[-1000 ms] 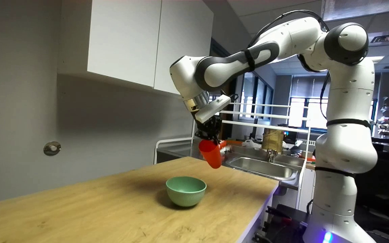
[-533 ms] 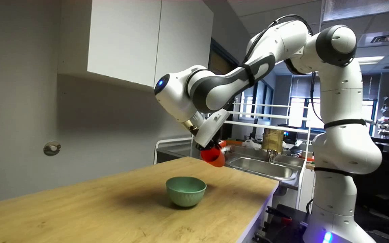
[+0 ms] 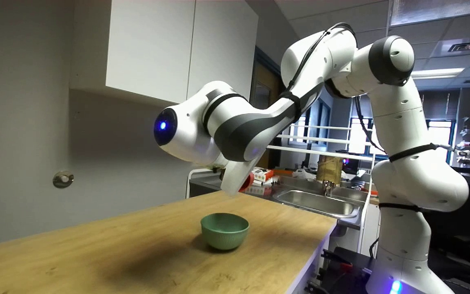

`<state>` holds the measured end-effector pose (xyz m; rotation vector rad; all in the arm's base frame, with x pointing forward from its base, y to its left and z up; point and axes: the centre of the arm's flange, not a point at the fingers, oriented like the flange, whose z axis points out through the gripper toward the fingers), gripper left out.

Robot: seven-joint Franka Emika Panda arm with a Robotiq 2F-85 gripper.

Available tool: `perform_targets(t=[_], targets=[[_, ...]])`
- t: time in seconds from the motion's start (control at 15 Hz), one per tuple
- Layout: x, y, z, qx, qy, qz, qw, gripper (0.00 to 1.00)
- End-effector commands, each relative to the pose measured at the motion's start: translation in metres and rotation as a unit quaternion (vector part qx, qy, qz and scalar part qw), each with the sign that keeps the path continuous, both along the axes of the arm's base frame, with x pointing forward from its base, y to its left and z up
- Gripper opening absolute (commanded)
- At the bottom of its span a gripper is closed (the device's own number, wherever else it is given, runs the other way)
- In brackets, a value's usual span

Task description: Pour the contents from the orange cup into the green bowl

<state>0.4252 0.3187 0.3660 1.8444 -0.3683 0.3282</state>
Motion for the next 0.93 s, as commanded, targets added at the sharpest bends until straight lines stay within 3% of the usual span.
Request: perform_targets(t=[0.0,0.53,0.87], targets=[[0.02,0.033,0.001,-0.043,-0.046,-0.008,0.998,0.01],[0.024,0.016,-0.027,-0.113,-0.153,-0.018,0.9816,0.01],[0.011,0.002,-0.056,-0.153,-0.223,-0.012,0.9626,0.01]])
